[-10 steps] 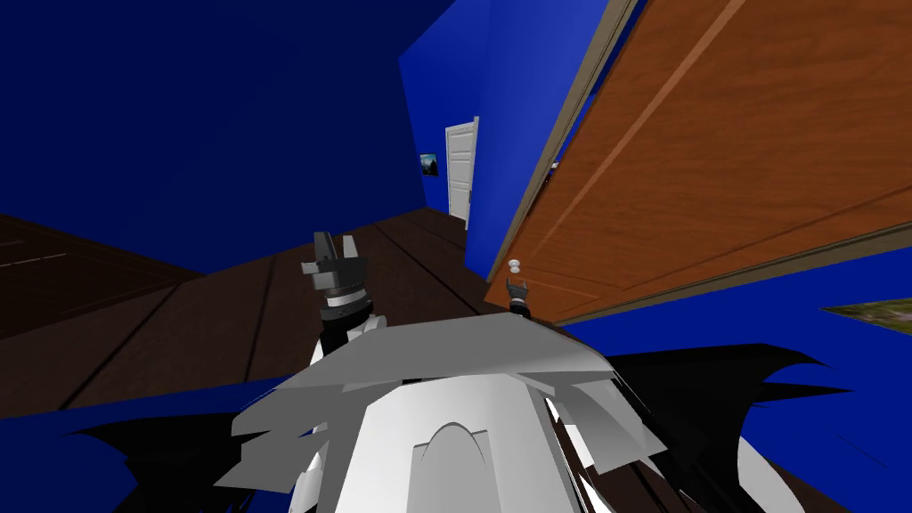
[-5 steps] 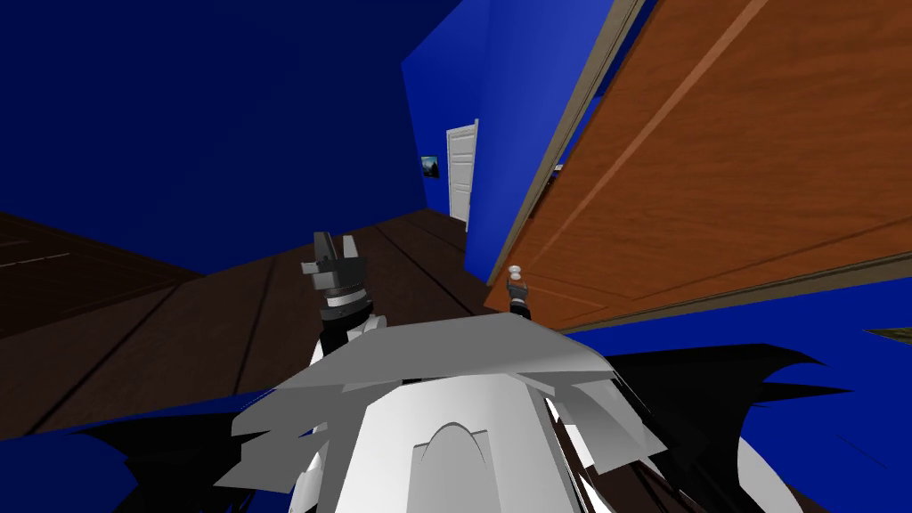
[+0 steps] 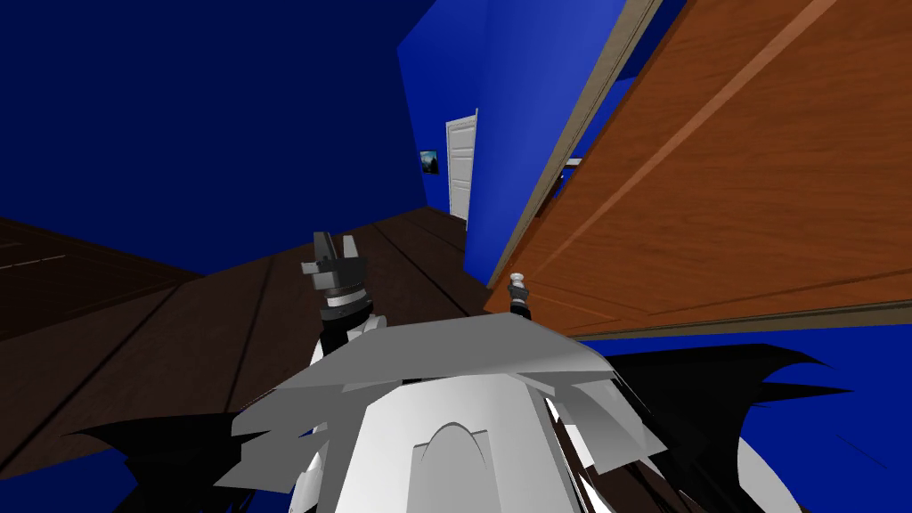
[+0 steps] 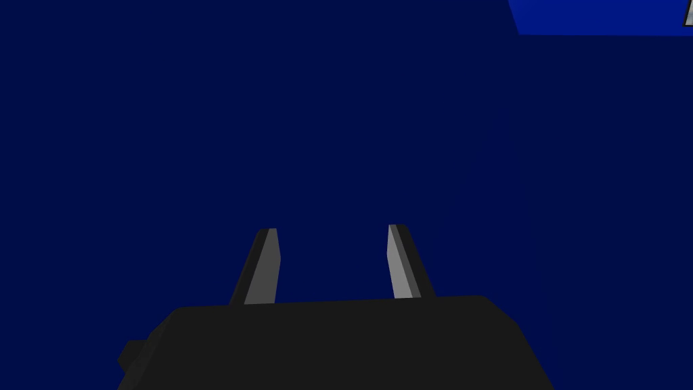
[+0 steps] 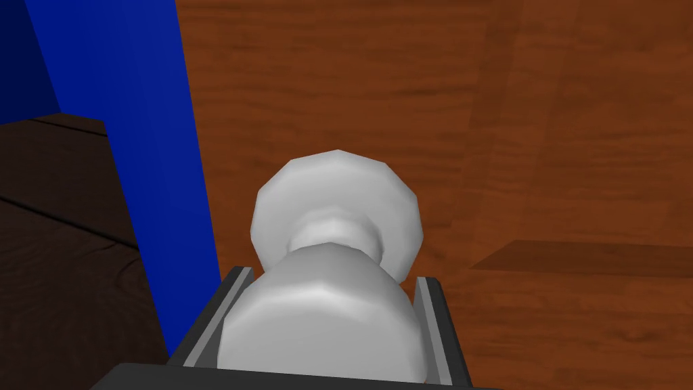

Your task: Pull the door open

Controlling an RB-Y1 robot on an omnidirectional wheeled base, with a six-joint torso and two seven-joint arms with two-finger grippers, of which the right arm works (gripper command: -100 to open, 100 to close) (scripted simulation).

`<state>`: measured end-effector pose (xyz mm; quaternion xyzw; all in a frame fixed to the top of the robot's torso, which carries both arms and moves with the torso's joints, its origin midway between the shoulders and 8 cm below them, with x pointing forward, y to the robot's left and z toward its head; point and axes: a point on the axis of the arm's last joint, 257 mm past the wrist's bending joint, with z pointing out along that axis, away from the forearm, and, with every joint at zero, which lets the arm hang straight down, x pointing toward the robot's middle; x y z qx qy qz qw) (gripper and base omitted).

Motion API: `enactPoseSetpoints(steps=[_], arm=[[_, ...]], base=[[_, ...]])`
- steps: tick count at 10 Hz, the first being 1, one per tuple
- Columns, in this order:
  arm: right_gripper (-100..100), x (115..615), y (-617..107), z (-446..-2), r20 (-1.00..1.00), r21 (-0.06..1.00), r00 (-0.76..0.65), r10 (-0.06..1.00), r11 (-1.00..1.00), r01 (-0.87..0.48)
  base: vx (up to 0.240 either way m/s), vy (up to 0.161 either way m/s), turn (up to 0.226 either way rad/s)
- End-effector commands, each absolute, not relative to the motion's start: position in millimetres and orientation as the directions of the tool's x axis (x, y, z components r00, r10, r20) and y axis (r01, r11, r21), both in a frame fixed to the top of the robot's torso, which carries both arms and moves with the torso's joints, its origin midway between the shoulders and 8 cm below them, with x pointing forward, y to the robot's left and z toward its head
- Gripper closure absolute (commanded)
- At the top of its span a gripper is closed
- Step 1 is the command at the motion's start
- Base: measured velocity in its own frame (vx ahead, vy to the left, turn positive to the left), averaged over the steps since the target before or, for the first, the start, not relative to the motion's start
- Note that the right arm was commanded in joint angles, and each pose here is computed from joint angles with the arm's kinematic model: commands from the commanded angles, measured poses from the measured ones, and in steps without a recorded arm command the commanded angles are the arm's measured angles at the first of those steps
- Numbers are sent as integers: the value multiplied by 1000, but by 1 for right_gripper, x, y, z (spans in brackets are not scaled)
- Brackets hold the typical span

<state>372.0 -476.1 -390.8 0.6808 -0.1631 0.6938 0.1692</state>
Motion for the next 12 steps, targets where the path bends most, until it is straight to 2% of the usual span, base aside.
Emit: enactPoseSetpoints(steps=[1, 6, 12], arm=[[100, 372, -474, -391, 1000, 2, -15, 11, -891, -455], [100, 374, -468, -393, 1000, 5, -8, 9, -904, -428], [100, 383, -442, -392, 1000, 3, -5, 5, -946, -326]], base=[[-27, 14, -2], [-33, 1, 13], [-220, -20, 66]])
